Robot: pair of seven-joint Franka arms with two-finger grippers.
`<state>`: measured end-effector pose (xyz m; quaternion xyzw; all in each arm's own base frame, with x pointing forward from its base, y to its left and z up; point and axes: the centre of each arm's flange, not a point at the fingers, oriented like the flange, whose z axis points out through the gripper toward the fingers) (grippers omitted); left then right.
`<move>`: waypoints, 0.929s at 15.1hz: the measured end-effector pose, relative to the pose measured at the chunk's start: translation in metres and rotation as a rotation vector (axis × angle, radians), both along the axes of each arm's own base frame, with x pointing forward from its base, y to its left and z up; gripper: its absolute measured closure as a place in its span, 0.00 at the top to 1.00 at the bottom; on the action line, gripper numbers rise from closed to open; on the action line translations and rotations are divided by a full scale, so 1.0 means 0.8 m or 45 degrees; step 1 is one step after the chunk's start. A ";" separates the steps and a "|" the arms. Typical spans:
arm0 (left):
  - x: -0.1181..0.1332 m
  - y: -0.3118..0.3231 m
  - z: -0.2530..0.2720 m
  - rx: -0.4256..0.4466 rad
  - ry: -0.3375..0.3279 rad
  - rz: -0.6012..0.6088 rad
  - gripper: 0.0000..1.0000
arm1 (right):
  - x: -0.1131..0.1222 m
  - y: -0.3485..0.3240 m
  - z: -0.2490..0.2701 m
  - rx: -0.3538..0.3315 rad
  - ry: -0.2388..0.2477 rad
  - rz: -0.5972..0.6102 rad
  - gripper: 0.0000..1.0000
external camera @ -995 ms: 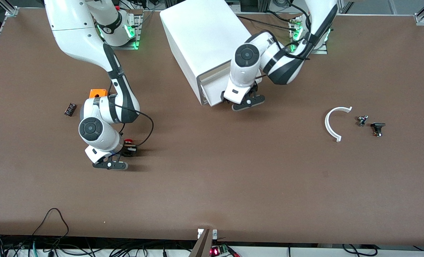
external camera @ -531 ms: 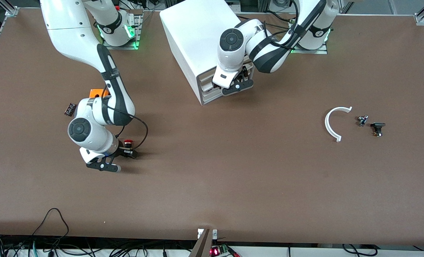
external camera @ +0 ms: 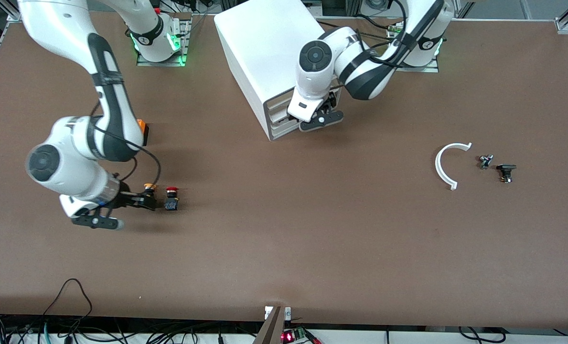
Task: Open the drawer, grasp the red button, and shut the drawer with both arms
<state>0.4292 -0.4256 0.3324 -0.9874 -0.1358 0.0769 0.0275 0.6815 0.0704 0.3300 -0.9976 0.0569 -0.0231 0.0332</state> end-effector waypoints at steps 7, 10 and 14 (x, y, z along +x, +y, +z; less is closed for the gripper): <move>0.154 0.158 0.128 -0.077 -0.005 -0.348 1.00 | -0.036 -0.043 0.147 0.017 -0.003 0.210 0.99; 0.202 0.238 0.177 -0.136 -0.067 -0.543 1.00 | -0.057 -0.046 0.199 0.033 0.025 0.238 0.99; 0.225 0.345 0.254 -0.134 -0.143 -0.699 1.00 | -0.084 -0.053 0.269 0.046 0.024 0.246 1.00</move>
